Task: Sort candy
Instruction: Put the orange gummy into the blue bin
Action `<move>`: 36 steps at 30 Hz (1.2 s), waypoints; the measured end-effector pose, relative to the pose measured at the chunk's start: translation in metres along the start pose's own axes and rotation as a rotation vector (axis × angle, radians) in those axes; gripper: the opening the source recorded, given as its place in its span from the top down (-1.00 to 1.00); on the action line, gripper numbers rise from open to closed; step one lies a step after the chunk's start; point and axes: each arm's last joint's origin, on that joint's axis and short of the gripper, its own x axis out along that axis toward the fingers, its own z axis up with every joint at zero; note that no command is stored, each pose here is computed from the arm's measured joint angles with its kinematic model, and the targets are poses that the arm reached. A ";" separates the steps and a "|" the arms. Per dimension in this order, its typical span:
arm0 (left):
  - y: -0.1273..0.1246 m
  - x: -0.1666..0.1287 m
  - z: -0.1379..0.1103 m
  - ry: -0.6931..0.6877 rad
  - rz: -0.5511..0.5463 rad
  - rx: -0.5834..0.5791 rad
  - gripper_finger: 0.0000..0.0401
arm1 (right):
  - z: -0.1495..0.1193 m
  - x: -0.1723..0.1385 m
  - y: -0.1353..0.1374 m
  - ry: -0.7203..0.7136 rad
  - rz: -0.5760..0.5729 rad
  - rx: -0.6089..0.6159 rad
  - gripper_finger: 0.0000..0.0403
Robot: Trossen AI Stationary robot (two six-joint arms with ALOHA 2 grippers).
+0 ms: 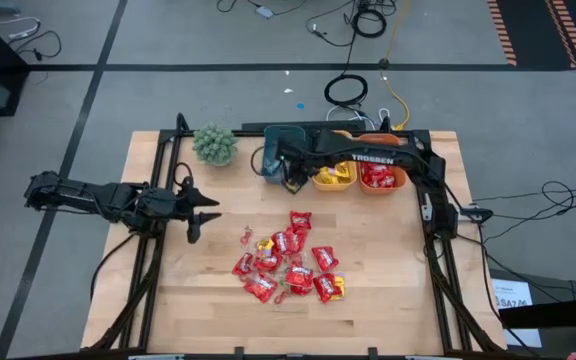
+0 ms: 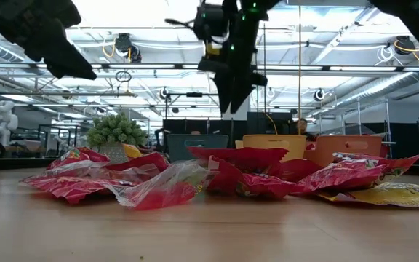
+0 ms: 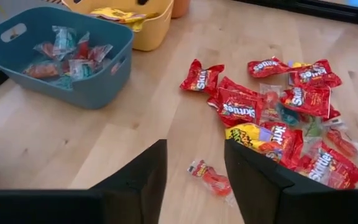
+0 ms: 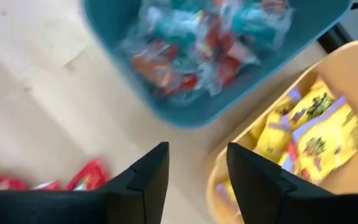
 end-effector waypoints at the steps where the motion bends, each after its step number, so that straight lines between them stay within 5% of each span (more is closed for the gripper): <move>1: 0.000 0.000 0.000 0.003 0.001 0.001 0.11 | -0.004 -0.004 0.006 -0.003 -0.006 -0.007 0.26; 10: -0.001 0.000 -0.002 0.029 -0.053 0.004 -0.09 | -0.057 -0.038 0.069 -0.046 -0.067 -0.073 0.31; 20: -0.003 0.000 -0.002 0.046 -0.126 0.058 -0.09 | -0.126 -0.052 0.127 -0.039 -0.025 0.073 0.31; 36: -0.022 0.034 0.000 0.112 -0.153 0.060 -0.09 | -0.214 -0.062 0.157 -0.013 -0.118 0.081 0.31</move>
